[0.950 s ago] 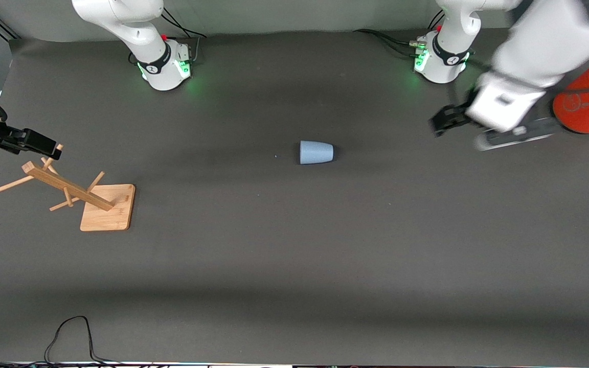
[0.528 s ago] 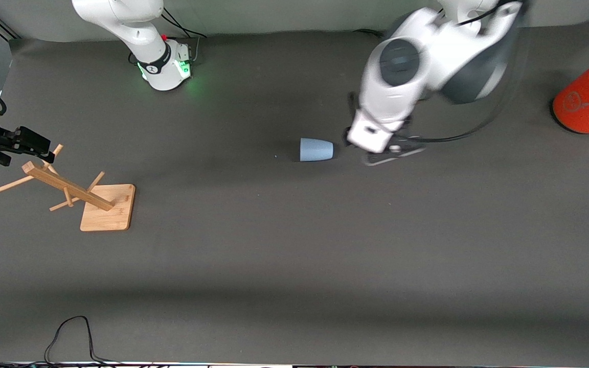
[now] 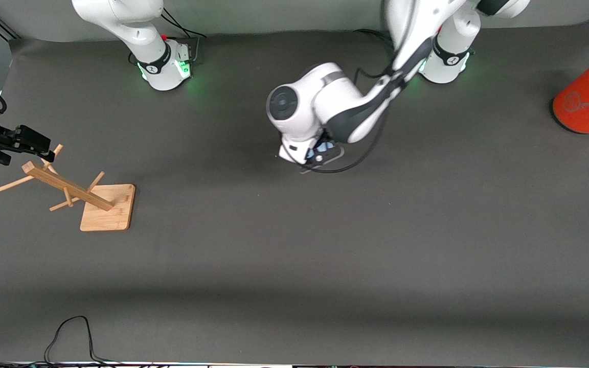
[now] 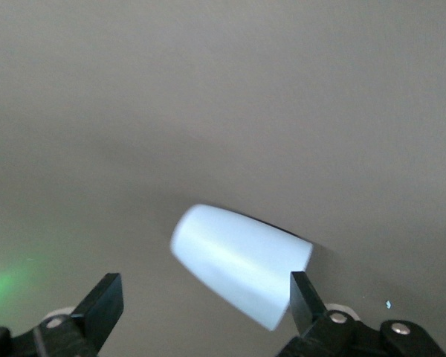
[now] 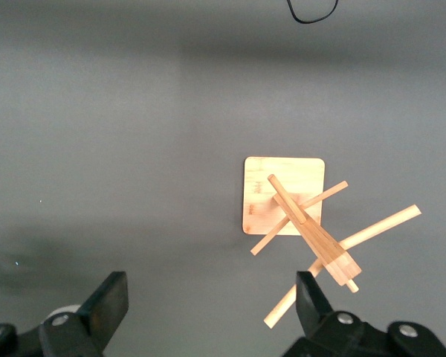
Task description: Rotate and upright cup with both arms
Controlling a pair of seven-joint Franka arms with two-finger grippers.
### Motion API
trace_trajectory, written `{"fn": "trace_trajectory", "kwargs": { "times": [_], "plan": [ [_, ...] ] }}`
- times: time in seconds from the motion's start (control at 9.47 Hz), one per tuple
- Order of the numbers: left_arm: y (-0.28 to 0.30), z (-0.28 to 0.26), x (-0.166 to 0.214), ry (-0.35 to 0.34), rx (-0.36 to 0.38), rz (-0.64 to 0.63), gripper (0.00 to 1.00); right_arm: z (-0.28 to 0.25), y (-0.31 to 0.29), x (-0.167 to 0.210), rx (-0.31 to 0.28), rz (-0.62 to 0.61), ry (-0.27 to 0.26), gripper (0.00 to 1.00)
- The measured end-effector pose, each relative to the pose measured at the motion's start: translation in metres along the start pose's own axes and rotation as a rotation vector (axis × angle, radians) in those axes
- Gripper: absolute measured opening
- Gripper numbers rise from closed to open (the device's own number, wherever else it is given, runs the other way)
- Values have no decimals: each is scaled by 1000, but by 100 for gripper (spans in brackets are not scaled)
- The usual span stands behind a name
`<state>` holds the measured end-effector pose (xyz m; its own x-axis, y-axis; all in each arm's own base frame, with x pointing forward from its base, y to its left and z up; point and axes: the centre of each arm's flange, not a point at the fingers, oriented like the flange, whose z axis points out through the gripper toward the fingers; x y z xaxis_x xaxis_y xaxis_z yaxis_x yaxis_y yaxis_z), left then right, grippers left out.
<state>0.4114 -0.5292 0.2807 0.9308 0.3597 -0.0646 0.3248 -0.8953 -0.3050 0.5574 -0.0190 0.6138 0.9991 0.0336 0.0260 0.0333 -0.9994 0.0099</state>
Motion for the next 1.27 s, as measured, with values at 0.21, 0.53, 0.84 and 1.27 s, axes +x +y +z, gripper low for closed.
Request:
{"fn": "trace_trajectory", "kwargs": {
  "times": [0.21, 0.53, 0.84, 1.27],
  "plan": [
    [31, 41, -52, 60, 41, 45, 100, 2, 0, 0, 0, -1, -4, 100],
    [40, 67, -62, 91, 82, 72, 88, 5, 0, 0, 1, -1, -10, 100],
    [37, 48, -40, 97, 112, 96, 36, 7, -1, 1, 1, -1, -14, 100],
    [31, 25, -18, 98, 125, 102, 9, 7, -2, 1, 1, 0, -14, 100]
  ]
}}
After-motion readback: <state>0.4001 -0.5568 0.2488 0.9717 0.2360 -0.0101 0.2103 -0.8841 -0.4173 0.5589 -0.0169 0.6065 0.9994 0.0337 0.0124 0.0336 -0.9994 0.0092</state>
